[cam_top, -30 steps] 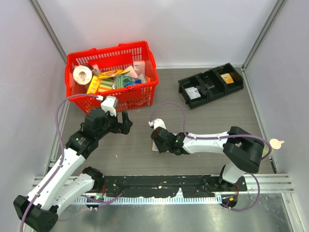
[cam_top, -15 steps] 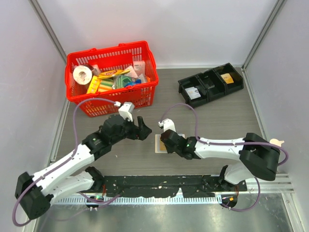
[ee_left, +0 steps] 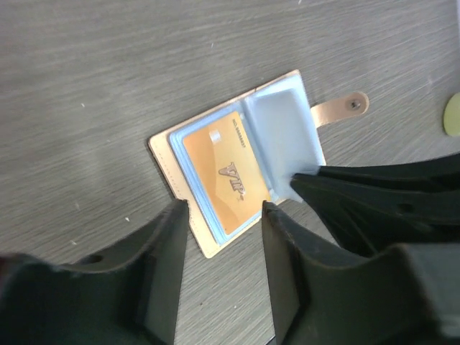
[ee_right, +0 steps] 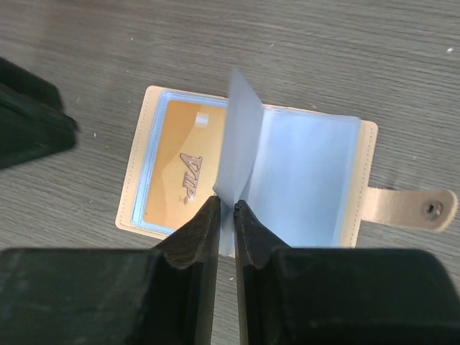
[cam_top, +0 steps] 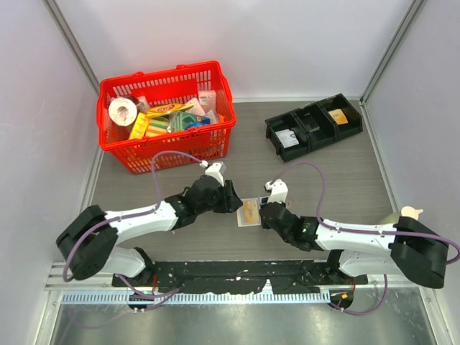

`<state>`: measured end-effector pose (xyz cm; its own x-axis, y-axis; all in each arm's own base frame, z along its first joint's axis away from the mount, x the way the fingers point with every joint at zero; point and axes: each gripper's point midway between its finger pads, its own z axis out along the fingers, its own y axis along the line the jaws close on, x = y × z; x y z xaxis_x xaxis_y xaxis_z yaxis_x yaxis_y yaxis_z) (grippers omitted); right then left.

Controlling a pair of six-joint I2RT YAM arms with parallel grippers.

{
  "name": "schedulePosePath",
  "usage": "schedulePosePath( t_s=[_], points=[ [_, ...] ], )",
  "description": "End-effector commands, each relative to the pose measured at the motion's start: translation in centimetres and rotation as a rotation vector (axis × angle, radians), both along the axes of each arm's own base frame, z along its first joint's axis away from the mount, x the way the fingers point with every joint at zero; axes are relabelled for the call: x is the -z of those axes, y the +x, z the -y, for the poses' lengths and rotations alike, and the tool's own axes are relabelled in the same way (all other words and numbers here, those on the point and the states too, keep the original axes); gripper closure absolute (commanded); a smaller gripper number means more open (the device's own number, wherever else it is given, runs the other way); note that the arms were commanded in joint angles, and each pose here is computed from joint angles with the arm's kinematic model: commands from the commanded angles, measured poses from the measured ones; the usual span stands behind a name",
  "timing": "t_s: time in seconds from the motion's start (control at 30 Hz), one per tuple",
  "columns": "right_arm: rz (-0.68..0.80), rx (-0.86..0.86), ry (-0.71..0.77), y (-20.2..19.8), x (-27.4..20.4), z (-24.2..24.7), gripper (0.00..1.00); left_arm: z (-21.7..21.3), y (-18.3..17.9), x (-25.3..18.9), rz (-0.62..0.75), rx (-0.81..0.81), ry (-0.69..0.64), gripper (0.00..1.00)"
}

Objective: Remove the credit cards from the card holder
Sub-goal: Remove the credit card from the card holder.

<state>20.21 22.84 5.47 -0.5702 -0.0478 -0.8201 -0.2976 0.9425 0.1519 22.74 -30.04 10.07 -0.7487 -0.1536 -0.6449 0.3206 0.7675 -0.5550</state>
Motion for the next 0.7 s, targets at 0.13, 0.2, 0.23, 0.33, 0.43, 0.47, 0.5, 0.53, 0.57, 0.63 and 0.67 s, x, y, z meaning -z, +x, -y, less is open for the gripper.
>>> schedulePosePath(
  t_s=[0.13, 0.2, 0.23, 0.33, 0.43, 0.47, 0.5, 0.53, 0.57, 0.63, 0.67],
  points=[
    [0.084, 0.189, 0.119, 1.1, -1.9, 2.5, 0.80, 4.4, 0.4, 2.4, -0.057, 0.051, -0.016, 0.65],
    [0.096, 0.236, 0.100, 1.1, -1.7, 3.9, 0.78, 4.3, 0.2, 3.8, -0.087, 0.051, 0.019, 0.66],
    [0.107, 0.252, 0.112, 1.2, -2.2, 4.3, 0.77, 4.5, -0.3, 4.4, -0.116, 0.074, 0.020, 0.67],
    [0.119, 0.318, 0.067, 1.0, -2.3, 6.5, 0.74, 4.4, -0.9, 5.7, -0.153, 0.080, 0.045, 0.67],
    [0.161, 0.379, 0.051, 1.2, -3.7, 8.3, 0.62, 4.1, -1.2, 6.5, -0.176, 0.079, 0.061, 0.67],
    [0.168, 0.375, 0.047, 1.2, -4.1, 8.4, 0.56, 4.0, -1.3, 6.7, -0.179, 0.076, 0.064, 0.68],
    [0.177, 0.354, 0.056, 1.2, -4.9, 8.2, 0.45, 3.7, -1.4, 6.9, -0.184, 0.071, 0.072, 0.68],
    [0.177, 0.332, 0.067, 1.2, -5.4, 7.8, 0.43, 3.6, -1.4, 6.9, -0.185, 0.065, 0.077, 0.68],
    [0.176, 0.260, 0.091, 1.0, -6.3, 6.6, 0.40, 3.2, -1.4, 7.0, -0.185, 0.058, 0.088, 0.68],
    [0.179, 0.124, 0.153, 0.5, -8.1, 4.0, 0.37, 2.8, -1.5, 7.0, -0.183, 0.051, 0.103, 0.68],
    [0.180, 0.078, 0.171, 0.4, -8.6, 3.2, 0.37, 2.6, -1.6, 7.0, -0.183, 0.050, 0.106, 0.68]
  ],
)
